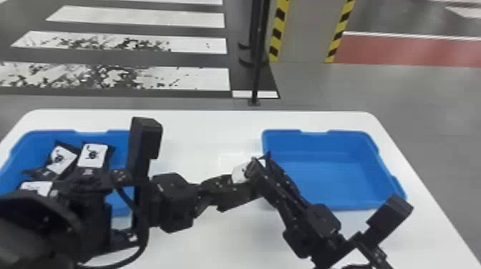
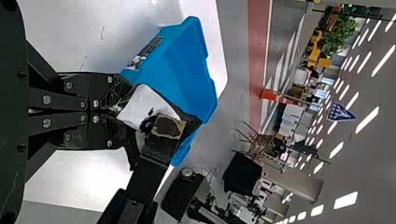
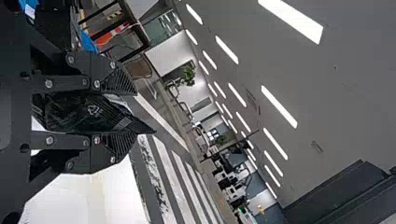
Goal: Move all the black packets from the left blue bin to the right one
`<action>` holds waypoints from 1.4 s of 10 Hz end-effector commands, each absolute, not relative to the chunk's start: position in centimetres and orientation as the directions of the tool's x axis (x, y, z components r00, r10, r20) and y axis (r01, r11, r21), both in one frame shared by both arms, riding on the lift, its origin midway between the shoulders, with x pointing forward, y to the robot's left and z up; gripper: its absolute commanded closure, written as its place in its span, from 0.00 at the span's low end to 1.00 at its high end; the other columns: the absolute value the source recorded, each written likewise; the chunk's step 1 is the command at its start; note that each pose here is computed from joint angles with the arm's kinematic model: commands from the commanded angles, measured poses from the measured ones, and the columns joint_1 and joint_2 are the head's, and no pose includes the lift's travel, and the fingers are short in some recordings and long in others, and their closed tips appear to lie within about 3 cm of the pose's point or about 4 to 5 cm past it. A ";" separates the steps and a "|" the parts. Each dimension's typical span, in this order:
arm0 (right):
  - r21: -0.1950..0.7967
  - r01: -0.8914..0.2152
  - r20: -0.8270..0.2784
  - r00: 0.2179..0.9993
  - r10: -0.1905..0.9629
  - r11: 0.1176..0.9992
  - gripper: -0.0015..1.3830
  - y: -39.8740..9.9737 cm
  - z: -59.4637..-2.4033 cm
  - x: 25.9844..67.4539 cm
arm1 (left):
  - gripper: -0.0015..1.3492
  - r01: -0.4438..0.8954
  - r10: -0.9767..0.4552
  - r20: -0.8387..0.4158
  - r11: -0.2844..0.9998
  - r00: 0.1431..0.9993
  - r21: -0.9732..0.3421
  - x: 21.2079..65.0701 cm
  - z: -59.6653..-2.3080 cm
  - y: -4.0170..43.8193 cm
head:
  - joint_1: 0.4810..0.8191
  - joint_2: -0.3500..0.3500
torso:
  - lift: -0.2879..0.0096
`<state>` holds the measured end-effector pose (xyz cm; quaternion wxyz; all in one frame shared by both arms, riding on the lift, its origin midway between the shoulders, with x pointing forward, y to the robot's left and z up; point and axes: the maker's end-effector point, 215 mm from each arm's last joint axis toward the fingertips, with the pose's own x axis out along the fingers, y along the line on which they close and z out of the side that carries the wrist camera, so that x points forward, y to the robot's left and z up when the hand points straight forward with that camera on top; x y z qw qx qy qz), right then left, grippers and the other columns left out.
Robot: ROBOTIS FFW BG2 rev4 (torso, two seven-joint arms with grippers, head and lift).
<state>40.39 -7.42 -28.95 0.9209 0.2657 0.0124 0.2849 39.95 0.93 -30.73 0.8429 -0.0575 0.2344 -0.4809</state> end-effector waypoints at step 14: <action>0.239 -0.228 -0.080 0.964 0.254 0.944 0.64 -26.9 -37.9 50.9 | 0.13 0.589 -0.675 -0.328 0.737 0.661 -0.331 40.5 -30.5 12.2 | 0.63 0.24 | 0.35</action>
